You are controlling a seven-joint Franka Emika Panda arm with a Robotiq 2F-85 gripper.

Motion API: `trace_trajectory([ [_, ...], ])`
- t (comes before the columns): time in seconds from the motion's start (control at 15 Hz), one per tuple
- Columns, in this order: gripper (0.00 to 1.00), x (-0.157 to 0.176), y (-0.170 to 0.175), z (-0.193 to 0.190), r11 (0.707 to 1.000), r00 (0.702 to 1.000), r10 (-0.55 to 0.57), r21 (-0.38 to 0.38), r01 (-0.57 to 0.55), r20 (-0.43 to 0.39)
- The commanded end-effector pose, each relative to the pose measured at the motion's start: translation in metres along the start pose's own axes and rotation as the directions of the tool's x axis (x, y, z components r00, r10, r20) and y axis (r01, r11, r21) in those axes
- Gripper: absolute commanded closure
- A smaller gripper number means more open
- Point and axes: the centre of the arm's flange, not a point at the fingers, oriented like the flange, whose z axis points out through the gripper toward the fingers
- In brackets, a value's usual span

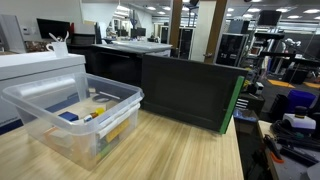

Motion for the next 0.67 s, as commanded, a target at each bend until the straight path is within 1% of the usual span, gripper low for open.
trace_trajectory([
  [0.0, 0.00, 0.014, 0.012, 0.002, 0.997, 0.997, 0.065, -0.045, -0.067, -0.041],
  [0.2, 0.00, 0.020, 0.031, 0.004, 0.990, 0.992, 0.109, -0.083, -0.113, -0.057],
  [0.33, 0.00, 0.021, 0.042, 0.007, 0.984, 0.989, 0.139, -0.105, -0.144, -0.049],
  [0.6, 0.00, 0.021, 0.071, 0.019, 0.964, 0.980, 0.198, -0.174, -0.201, -0.038],
])
